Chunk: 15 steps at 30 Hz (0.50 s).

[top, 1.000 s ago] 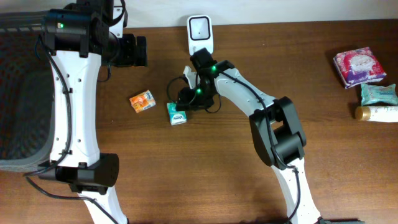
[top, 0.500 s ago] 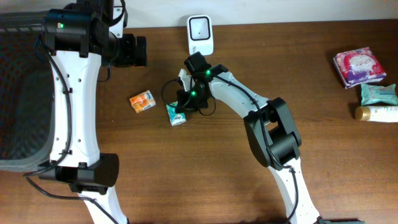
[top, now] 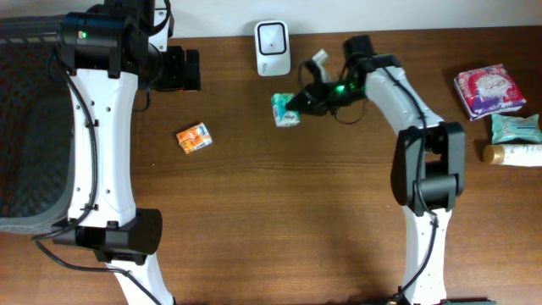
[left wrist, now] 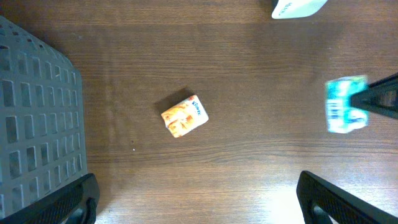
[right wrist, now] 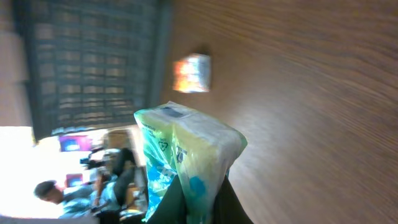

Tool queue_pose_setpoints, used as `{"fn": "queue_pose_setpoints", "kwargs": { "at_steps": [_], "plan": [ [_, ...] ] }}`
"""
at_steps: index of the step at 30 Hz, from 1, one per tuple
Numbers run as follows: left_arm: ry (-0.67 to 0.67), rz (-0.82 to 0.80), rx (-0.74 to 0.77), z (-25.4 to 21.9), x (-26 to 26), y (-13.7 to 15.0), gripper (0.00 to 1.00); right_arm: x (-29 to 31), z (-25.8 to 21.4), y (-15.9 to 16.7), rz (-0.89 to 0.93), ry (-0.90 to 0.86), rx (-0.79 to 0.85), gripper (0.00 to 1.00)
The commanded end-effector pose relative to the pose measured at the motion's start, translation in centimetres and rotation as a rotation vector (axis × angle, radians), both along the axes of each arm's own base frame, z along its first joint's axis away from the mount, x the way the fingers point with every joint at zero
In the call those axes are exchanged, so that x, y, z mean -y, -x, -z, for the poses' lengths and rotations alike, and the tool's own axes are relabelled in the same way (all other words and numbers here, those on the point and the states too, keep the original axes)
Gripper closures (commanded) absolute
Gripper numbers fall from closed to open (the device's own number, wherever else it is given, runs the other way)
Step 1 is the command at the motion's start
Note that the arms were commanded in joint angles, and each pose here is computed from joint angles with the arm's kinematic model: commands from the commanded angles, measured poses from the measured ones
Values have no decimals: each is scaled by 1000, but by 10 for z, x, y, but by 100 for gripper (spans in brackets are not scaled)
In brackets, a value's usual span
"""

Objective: Scan the item barcode
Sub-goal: 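Raise the green tissue pack in front of the scanner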

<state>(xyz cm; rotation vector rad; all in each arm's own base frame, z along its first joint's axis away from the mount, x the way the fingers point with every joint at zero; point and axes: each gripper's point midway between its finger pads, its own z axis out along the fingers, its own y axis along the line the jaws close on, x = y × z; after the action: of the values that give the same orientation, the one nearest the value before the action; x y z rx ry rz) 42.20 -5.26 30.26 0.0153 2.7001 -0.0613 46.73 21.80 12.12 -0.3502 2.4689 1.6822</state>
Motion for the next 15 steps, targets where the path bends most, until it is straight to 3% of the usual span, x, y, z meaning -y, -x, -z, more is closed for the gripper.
{"fn": "queue_pose_setpoints", "kwargs": {
  "at_steps": [1, 5, 15],
  "plan": [
    [-3, -11, 3, -1, -3, 0, 1, -12, -54, 11, -79, -207, 83, 96],
    [-3, -11, 3, -1, -3, 0, 1, -13, -82, 18, -116, -365, 58, 96],
    [-3, -11, 3, -1, -3, 0, 1, 18, -82, 3, -42, -361, 38, 96]
  ]
}}
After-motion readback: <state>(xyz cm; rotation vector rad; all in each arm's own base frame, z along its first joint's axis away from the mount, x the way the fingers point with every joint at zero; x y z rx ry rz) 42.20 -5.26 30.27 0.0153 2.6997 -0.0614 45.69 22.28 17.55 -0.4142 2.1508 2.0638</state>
